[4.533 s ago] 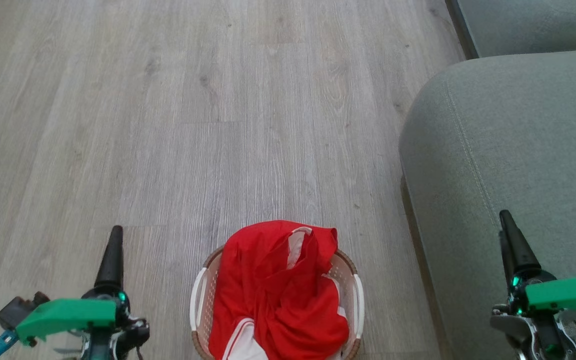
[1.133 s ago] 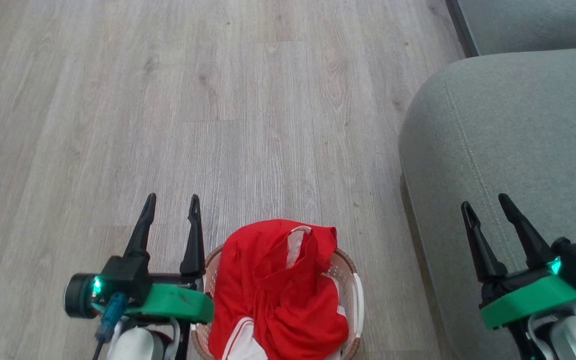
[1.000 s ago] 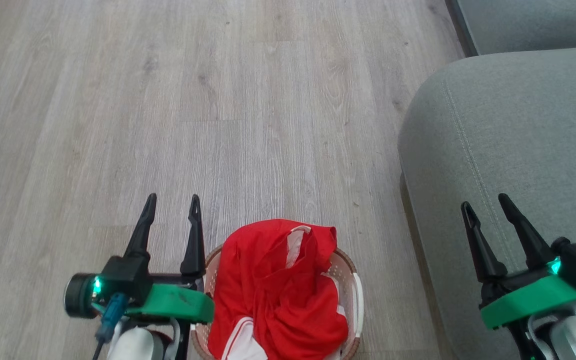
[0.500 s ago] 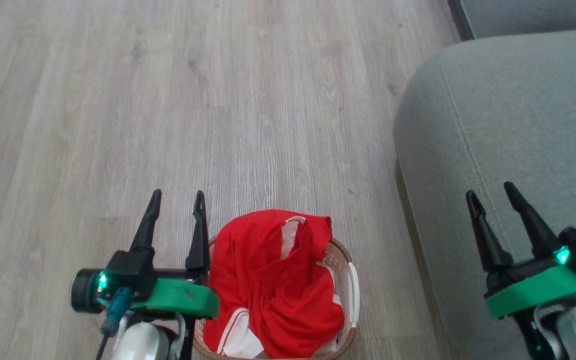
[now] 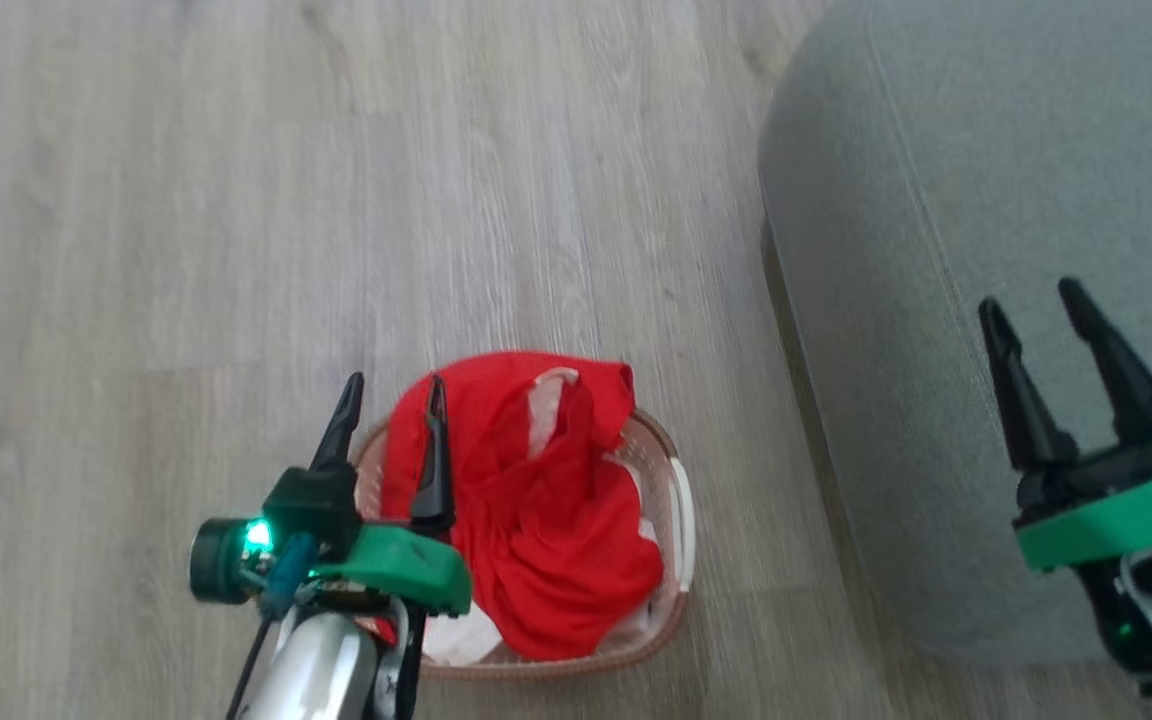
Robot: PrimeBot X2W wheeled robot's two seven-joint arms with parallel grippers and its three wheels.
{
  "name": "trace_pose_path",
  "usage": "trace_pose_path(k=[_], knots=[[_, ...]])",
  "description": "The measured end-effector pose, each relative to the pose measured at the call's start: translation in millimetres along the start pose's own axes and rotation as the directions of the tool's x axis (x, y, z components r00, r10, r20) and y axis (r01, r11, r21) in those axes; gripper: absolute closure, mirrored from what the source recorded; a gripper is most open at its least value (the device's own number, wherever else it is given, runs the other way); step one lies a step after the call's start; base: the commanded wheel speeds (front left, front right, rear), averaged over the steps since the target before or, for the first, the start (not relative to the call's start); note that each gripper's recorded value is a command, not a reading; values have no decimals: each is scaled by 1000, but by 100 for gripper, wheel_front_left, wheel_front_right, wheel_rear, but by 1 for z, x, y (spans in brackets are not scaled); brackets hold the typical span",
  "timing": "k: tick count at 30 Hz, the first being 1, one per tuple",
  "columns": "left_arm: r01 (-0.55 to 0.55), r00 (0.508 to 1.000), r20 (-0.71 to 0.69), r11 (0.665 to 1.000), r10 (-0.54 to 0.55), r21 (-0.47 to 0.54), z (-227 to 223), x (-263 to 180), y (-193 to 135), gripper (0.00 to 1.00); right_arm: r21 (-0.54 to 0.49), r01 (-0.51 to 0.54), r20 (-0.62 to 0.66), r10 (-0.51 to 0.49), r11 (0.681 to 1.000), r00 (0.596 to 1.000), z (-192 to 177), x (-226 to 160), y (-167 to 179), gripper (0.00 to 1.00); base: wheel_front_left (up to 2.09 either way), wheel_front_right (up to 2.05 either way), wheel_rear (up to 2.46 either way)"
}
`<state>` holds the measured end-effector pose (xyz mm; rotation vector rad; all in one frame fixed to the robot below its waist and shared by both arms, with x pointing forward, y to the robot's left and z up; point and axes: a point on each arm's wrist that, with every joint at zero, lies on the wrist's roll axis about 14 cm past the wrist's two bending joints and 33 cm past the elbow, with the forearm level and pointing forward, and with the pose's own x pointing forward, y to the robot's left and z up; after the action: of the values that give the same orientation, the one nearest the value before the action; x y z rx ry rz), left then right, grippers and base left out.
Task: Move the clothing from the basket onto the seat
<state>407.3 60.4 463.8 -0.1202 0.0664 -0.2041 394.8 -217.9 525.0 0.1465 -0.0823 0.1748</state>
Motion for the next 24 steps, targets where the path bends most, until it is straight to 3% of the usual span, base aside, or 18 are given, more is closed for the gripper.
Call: trace_pose_path(k=[9, 24], knots=[[34, 972, -230, 998, -43, -43, -79, 22, -11, 0, -1, 23, -11, -23, 1000, 1000, -5, 21, -20, 0, 0, 0, 0], [11, 834, -545, 991, -81, -130, -198, 43, -14, 0, -11, 70, -62, -70, 997, 996, -33, 54, -54, 0, 0, 0, 0]])
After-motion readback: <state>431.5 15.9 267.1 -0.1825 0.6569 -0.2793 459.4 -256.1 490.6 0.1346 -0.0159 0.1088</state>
